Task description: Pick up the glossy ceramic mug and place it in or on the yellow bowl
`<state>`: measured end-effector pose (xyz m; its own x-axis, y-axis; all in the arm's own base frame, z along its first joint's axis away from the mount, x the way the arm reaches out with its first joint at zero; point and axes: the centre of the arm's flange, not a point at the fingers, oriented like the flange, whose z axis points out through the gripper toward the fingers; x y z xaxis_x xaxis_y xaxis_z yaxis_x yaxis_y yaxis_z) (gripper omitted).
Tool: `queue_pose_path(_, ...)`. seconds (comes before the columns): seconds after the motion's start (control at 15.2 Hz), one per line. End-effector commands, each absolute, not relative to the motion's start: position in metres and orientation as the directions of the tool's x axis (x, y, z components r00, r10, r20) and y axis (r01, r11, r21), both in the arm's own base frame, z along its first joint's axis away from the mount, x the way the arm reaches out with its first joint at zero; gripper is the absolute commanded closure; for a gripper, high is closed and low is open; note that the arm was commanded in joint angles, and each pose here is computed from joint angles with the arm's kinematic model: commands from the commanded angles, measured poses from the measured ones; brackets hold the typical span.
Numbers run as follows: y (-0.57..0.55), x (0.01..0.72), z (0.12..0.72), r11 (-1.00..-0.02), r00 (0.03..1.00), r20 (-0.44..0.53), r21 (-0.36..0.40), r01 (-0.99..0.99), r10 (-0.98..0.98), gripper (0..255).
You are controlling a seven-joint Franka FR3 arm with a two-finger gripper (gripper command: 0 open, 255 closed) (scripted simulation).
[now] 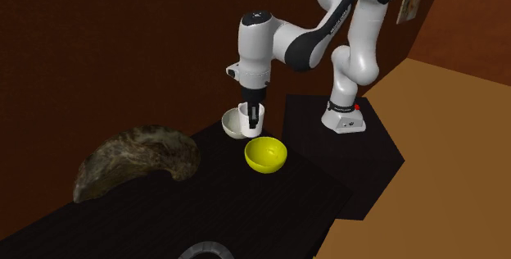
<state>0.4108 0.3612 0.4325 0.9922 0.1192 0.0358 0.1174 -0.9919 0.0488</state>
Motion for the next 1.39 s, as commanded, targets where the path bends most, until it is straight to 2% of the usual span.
queue_pose_path(0.0, 0.357, 0.384, 0.436, -0.992, 0.992, 0.036, 0.049, 0.116, 0.118, 255)
queue_pose_path(0.07, 0.356, 0.366, 0.438, -0.992, 0.992, 0.036, 0.049, 0.116, 0.118, 255)
queue_pose_path(1.32, 0.356, 0.366, 0.345, -0.992, 0.992, 0.036, 0.049, 0.116, 0.118, 255)
